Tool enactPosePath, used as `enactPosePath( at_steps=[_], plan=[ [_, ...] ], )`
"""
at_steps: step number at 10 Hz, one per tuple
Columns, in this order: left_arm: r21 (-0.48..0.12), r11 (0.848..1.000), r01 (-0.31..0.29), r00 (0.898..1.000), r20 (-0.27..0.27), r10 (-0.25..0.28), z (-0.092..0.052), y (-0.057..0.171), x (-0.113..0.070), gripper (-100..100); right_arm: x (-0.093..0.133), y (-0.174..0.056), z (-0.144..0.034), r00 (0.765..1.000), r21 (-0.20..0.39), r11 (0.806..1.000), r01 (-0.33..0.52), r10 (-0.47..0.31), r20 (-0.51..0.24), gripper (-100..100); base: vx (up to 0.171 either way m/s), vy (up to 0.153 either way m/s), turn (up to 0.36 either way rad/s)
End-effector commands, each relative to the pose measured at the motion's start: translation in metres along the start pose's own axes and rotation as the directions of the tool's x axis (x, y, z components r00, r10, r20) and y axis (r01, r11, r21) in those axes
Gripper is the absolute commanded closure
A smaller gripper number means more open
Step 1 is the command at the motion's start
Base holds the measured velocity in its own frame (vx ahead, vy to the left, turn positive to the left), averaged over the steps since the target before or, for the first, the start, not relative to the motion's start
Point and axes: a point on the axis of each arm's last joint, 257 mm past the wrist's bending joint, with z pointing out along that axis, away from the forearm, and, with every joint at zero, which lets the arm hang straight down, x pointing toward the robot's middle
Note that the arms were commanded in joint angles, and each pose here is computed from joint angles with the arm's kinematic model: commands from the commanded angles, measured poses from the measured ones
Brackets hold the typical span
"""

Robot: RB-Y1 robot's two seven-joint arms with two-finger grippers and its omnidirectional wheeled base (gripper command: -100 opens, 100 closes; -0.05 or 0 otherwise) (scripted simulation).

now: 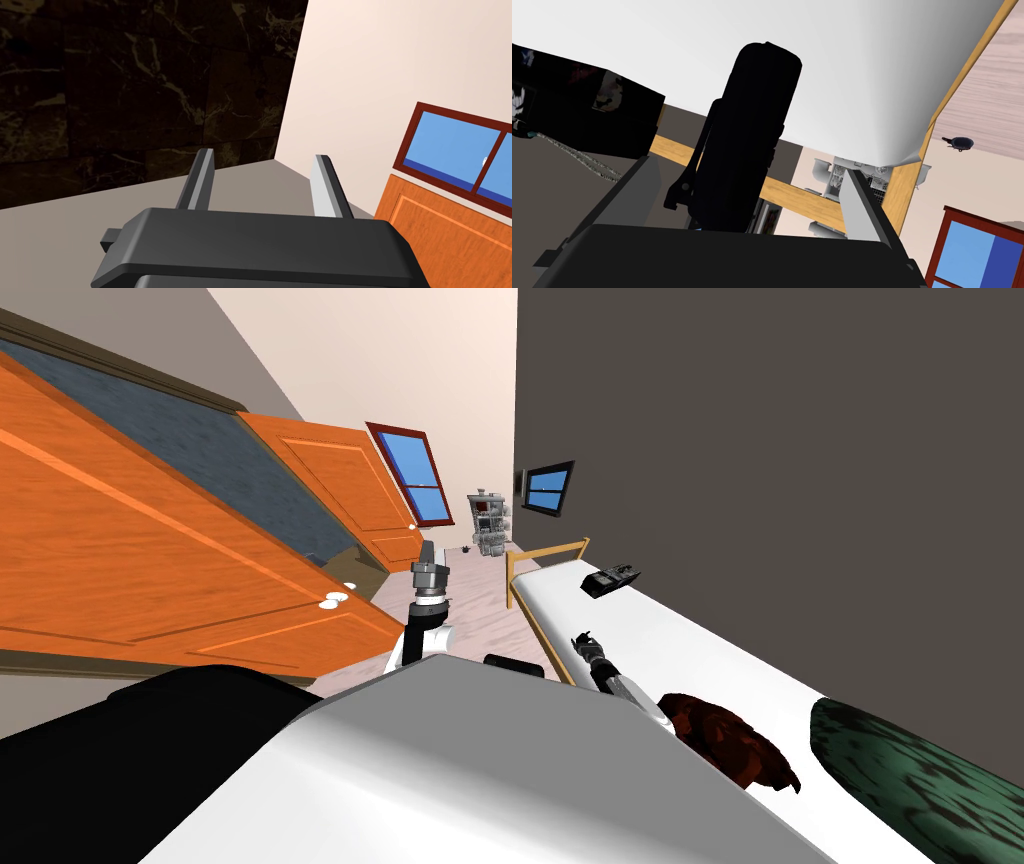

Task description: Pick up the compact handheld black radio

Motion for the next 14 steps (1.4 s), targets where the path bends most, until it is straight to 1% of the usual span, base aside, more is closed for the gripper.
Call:
enactPosePath(
  at_steps=[1,2,3,4,5,6,7,8,9,11,12,13,14],
  plan=[
    [0.000,1.000,0.000,1.000,0.000,0.000,0.000,0.000,0.000,0,-0.015,0.003,0.010,0.999,0.008,0.999,0.034,-0.034,0.014,-100,-0.024,-0.042,-0.048],
    [0.000,1.000,0.000,1.000,0.000,0.000,0.000,0.000,0.000,0,-0.009,0.011,0.009,1.000,0.004,1.000,0.030,-0.030,0.003,-100,-0.022,-0.052,-0.016],
    [0.000,1.000,0.000,1.000,0.000,0.000,0.000,0.000,0.000,0,-0.009,0.012,0.009,1.000,0.004,1.000,0.002,-0.002,0.002,-100,-0.011,-0.030,0.006],
    [0.000,1.000,0.000,1.000,0.000,0.000,0.000,0.000,0.000,0,-0.009,0.012,0.009,1.000,0.004,1.000,-0.007,0.007,0.002,-100,-0.004,-0.007,0.002],
    [0.000,1.000,0.000,1.000,0.000,0.000,0.000,0.000,0.000,0,-0.027,0.013,0.017,0.999,0.015,0.999,0.039,-0.039,0.027,-100,-0.028,-0.036,-0.055],
    [0.000,1.000,0.000,1.000,0.000,0.000,0.000,0.000,0.000,0,-0.027,0.014,0.016,0.999,0.015,1.000,0.026,-0.026,0.028,-100,-0.028,-0.047,-0.015],
    [0.000,1.000,0.000,1.000,0.000,0.000,0.000,0.000,0.000,0,-0.022,0.020,0.016,1.000,0.013,1.000,0.003,-0.003,0.018,-100,-0.010,-0.029,0.010],
    [0.000,1.000,0.000,1.000,0.000,0.000,0.000,0.000,0.000,0,-0.045,0.017,0.023,0.996,0.024,0.998,0.060,-0.061,0.058,-100,-0.023,-0.065,-0.049],
    [0.000,1.000,0.000,1.000,0.000,0.000,0.000,0.000,0.000,0,-0.036,0.028,0.021,0.997,0.022,0.998,0.056,-0.057,0.043,-100,-0.026,-0.061,-0.013],
    [0.000,1.000,0.000,1.000,0.000,0.000,0.000,0.000,0.000,0,-0.035,0.029,0.020,0.999,0.024,1.000,0.010,-0.011,0.042,-100,-0.007,-0.011,0.003],
    [0.000,1.000,0.000,1.000,0.000,0.000,0.000,0.000,0.000,0,-0.055,0.029,0.026,0.995,0.040,0.997,0.060,-0.063,0.080,-100,-0.023,-0.032,-0.048],
    [0.000,1.000,0.000,1.000,0.000,0.000,0.000,0.000,0.000,0,-0.051,0.036,0.024,0.996,0.036,0.998,0.051,-0.054,0.077,-100,-0.026,-0.048,-0.017],
    [0.000,1.000,0.000,1.000,0.000,0.000,0.000,0.000,0.000,0,-0.050,0.036,0.024,0.996,0.035,0.999,0.030,-0.033,0.077,-100,-0.012,-0.028,0.007]
  ],
)
